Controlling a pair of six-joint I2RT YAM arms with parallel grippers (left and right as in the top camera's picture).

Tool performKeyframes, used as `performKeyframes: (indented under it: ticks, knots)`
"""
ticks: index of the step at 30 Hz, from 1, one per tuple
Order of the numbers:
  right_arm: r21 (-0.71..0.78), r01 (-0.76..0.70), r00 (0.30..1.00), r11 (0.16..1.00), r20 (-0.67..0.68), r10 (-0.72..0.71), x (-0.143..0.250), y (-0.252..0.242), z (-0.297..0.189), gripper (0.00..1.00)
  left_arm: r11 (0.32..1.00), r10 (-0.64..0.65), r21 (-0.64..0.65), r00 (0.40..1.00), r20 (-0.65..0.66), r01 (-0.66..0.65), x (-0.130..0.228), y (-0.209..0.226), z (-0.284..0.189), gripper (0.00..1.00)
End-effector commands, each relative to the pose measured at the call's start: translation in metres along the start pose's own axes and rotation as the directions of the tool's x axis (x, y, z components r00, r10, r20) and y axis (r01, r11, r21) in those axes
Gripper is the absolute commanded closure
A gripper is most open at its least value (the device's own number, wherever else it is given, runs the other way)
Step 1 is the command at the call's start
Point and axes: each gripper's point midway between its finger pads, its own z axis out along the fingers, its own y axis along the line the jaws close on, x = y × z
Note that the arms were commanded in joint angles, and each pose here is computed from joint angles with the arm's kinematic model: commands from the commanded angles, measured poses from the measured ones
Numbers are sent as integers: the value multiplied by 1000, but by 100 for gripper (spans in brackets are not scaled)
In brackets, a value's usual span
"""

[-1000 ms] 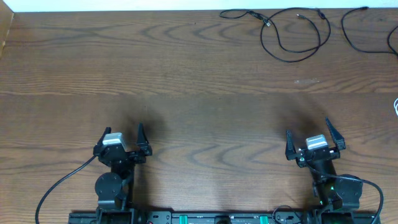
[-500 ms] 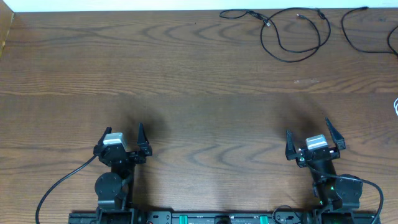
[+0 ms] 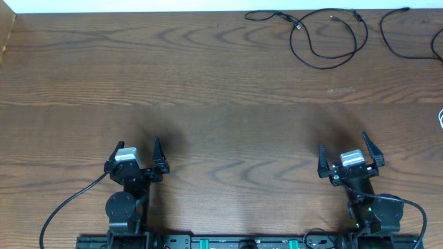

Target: Untangle cables

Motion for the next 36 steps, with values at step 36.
performKeyframes:
  ticks: [36]
  knots:
    - [66,-176,984,982,-19,178,6,-10,-1,1,1000,15,0,999,-47,-15,17,2,1,9]
